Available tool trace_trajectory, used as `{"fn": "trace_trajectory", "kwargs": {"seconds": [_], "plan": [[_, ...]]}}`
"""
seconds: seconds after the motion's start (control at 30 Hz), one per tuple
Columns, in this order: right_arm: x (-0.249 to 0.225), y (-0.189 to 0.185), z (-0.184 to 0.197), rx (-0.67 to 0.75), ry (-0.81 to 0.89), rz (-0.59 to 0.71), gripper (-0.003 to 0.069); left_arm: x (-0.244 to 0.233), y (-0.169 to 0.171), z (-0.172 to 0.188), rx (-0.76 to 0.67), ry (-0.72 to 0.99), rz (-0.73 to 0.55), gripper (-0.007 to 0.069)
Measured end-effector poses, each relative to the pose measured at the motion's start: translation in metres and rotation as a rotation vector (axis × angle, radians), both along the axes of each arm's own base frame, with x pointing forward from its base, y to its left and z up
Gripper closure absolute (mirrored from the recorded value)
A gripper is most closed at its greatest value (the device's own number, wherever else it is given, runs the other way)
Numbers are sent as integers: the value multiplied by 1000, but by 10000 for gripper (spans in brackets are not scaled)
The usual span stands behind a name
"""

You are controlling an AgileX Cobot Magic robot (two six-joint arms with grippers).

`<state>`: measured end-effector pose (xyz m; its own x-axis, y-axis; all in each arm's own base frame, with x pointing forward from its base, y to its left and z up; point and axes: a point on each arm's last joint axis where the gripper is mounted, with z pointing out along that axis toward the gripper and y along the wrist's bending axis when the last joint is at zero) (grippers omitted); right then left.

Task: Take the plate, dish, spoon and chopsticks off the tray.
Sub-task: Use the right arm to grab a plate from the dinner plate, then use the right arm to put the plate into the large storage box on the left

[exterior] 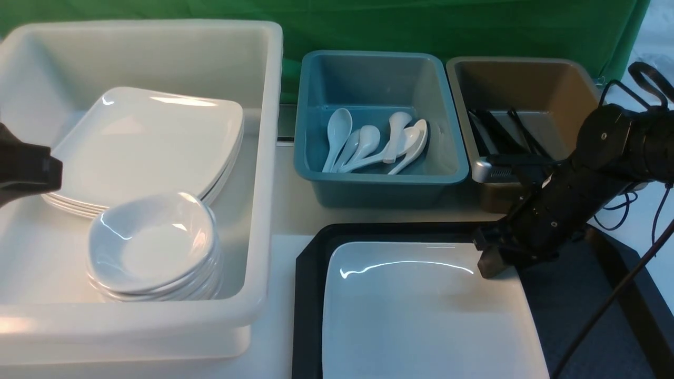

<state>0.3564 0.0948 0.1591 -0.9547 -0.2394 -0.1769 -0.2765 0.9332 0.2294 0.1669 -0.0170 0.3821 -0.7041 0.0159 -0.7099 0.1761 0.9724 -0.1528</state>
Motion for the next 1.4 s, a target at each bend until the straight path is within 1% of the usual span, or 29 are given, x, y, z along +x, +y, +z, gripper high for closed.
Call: {"fn": "trace_trajectory", "kwargs": {"seconds": [0.03,0.27,0.4,0.47,0.53,0.6,0.63,0.67,0.7,0.83,0.9,1.13,1.23,1.33,1.4], "plan": [[-1,0,0,1,1,15,403,0,0,0,0,0,0,608],[-1,0,2,4,-4,21,404,0,0,0,5,0,1,608],[-6,-1,17,5,-12,34,434,0,1,0,16,1,3,608],[-9,-2,30,9,-32,39,454,0,1,0,18,1,4,608],[-16,-3,54,21,-81,45,501,0,2,-1,23,1,5,608],[-24,-4,75,38,-131,45,534,0,2,0,22,-4,6,608],[-25,-4,80,41,-144,44,538,0,2,0,22,-5,6,608],[-32,-6,98,53,-193,43,565,1,2,0,22,-11,8,608],[-35,-6,106,58,-215,42,575,1,2,0,23,-14,9,608],[-47,-8,131,71,-290,44,594,1,2,0,23,-14,9,608],[-57,-11,149,73,-348,48,598,1,2,0,28,-14,10,608],[-79,-18,182,61,-468,59,598,1,3,0,23,-14,22,608],[-87,-20,207,69,-539,64,598,2,6,0,36,-9,55,608],[-89,-20,223,77,-583,67,598,2,7,0,43,-5,74,608],[-90,-19,247,91,-654,68,598,2,9,-1,47,-1,89,608]]}}
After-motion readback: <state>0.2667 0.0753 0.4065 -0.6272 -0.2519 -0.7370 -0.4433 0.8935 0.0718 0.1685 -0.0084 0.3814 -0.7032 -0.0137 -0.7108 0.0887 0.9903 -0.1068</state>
